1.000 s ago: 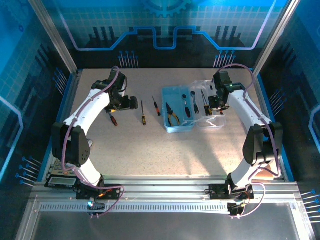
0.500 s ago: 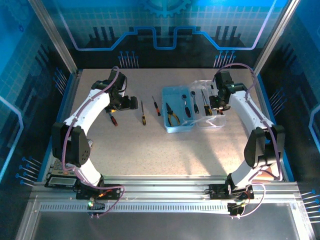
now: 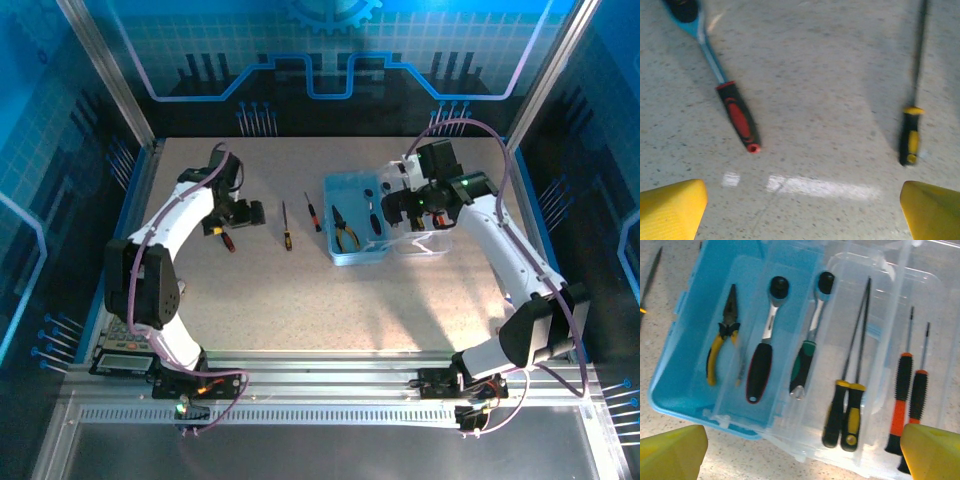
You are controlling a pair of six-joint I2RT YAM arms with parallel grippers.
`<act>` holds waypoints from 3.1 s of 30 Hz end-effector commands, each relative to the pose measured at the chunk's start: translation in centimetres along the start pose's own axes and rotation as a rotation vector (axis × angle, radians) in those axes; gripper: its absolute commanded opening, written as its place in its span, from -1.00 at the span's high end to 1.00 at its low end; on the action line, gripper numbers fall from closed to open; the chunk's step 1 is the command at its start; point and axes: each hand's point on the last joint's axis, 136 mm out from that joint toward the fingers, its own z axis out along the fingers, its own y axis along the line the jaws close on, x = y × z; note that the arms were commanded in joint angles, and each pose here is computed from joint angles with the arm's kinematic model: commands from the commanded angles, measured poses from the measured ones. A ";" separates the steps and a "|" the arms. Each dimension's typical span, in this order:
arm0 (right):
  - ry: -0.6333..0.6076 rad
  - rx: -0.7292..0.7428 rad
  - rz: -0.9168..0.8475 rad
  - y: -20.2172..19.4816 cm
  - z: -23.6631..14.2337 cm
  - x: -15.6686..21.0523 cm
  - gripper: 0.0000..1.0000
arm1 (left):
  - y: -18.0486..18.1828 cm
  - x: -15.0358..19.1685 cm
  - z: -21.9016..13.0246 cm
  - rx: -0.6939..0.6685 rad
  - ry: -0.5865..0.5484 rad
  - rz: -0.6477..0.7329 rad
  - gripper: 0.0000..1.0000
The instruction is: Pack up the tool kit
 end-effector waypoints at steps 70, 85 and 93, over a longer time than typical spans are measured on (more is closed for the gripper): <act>-0.054 -0.250 -0.063 8.1 -1.6 -1.1 -0.99 | -13.8 -2.4 -6.5 0.559 -0.034 0.002 1.00; -0.051 -0.512 -0.049 16.1 -0.2 -0.6 -0.60 | -23.2 -0.4 -10.5 0.733 -0.056 0.102 1.00; -0.037 -0.622 -0.025 19.2 0.6 -0.2 -0.40 | -23.5 -0.1 -9.7 0.721 -0.047 0.110 1.00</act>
